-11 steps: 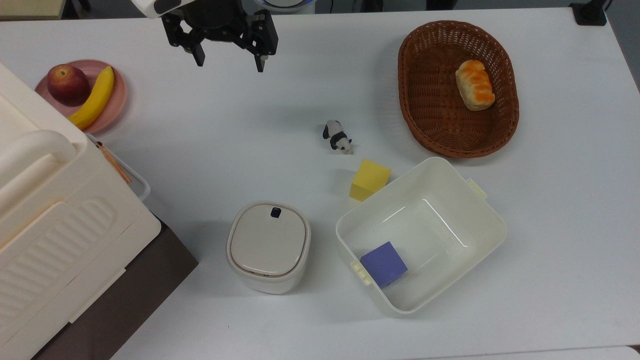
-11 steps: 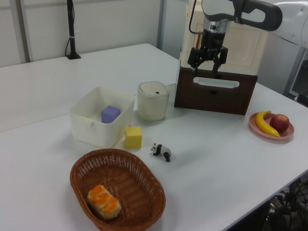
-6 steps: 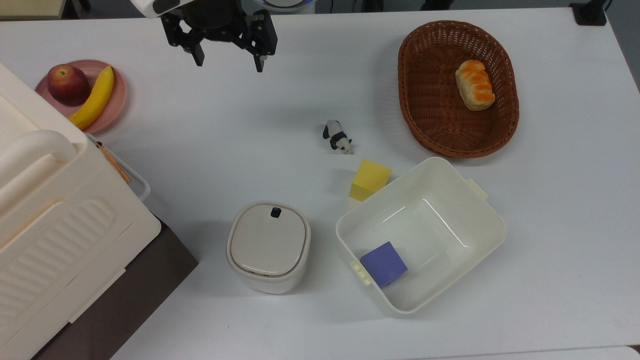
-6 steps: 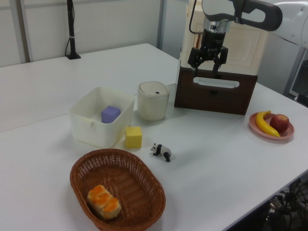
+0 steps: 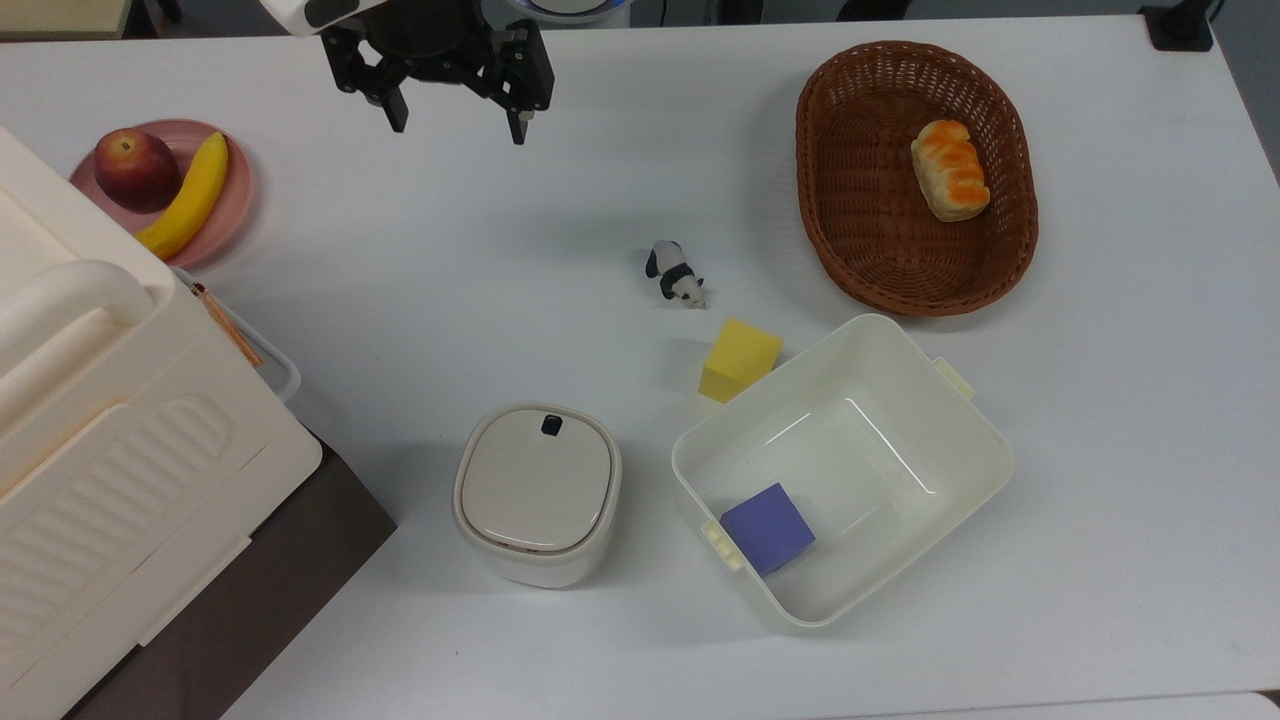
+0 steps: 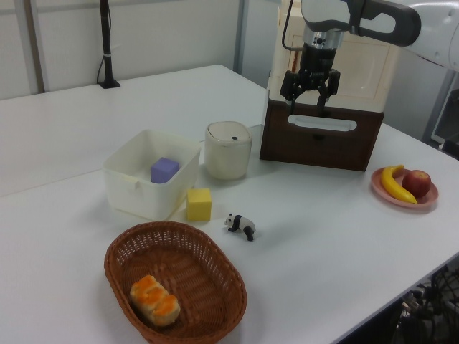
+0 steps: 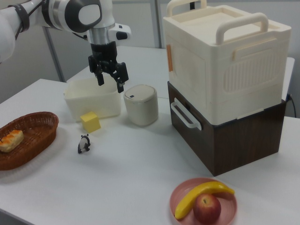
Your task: Slide the drawer open
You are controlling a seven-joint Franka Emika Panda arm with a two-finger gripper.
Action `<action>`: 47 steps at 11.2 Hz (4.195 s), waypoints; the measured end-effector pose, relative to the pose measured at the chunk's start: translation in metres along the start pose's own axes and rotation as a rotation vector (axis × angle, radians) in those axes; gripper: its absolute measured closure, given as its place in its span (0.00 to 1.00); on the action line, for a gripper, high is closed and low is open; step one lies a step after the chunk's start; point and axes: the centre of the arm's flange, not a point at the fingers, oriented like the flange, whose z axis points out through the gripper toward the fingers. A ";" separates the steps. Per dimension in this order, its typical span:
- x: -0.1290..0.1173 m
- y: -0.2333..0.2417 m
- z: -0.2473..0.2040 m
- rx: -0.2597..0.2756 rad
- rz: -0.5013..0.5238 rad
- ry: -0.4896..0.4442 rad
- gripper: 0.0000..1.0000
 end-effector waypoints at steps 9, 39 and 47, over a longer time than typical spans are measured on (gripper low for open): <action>0.000 -0.003 0.003 0.000 -0.005 -0.005 0.00; 0.106 0.059 0.144 -0.488 -0.549 0.178 0.22; 0.098 0.046 0.164 -0.491 -0.695 0.118 0.34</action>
